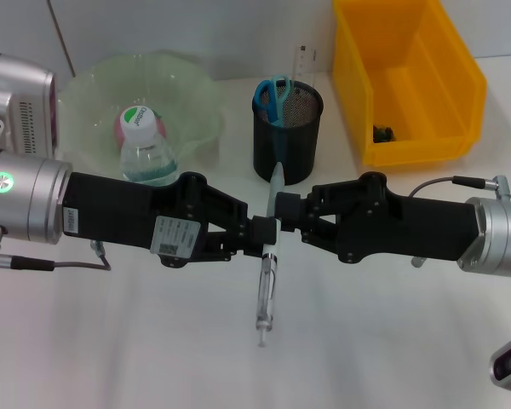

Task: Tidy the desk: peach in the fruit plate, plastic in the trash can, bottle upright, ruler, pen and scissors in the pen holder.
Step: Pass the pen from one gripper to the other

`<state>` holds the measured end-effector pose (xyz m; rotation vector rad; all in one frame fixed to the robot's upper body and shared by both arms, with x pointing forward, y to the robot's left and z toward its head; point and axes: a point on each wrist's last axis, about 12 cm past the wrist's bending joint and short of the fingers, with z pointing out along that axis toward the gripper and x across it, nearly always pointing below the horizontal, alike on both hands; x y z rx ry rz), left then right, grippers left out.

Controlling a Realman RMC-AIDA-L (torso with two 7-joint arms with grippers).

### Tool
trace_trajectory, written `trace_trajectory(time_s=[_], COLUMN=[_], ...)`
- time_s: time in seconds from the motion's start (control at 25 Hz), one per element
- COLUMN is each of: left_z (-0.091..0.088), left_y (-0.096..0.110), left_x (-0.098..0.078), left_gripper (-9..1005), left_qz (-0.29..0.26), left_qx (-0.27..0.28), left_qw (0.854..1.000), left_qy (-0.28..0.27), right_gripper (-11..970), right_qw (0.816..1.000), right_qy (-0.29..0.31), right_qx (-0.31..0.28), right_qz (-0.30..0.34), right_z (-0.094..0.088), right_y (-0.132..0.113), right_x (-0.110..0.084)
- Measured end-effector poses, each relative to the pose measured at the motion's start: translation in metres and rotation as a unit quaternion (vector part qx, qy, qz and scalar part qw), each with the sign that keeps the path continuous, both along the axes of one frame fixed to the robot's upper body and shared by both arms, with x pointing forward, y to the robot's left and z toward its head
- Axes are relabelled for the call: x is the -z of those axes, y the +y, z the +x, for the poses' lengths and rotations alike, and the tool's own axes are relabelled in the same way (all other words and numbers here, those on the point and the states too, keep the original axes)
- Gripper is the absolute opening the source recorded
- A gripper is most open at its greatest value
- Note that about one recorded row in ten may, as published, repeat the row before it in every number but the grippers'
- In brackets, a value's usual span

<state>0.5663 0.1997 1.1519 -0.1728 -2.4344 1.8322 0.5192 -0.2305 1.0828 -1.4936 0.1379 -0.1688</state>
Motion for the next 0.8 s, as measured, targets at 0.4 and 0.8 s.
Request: trace_trajectory(time_s=[0.4,0.8], left_z=[0.0019,0.0003], left_y=[0.0018,0.0066], left_x=[-0.0003,-0.0012], left_gripper=[323,488], left_qz=[0.004,0.005], left_qx=[-0.007,-0.004], left_qw=[1.000,1.000], left_qy=[-0.002,-0.008], right_gripper=[136,139], right_qw=[1.000,1.000], right_qy=[-0.001,0.002], right_qx=[-0.002,0.013], right_qz=[0.004,0.003], right_z=[-0.0009,0.0003], right_y=[-0.0002,-0.0029], right_x=[-0.0006,0.0005])
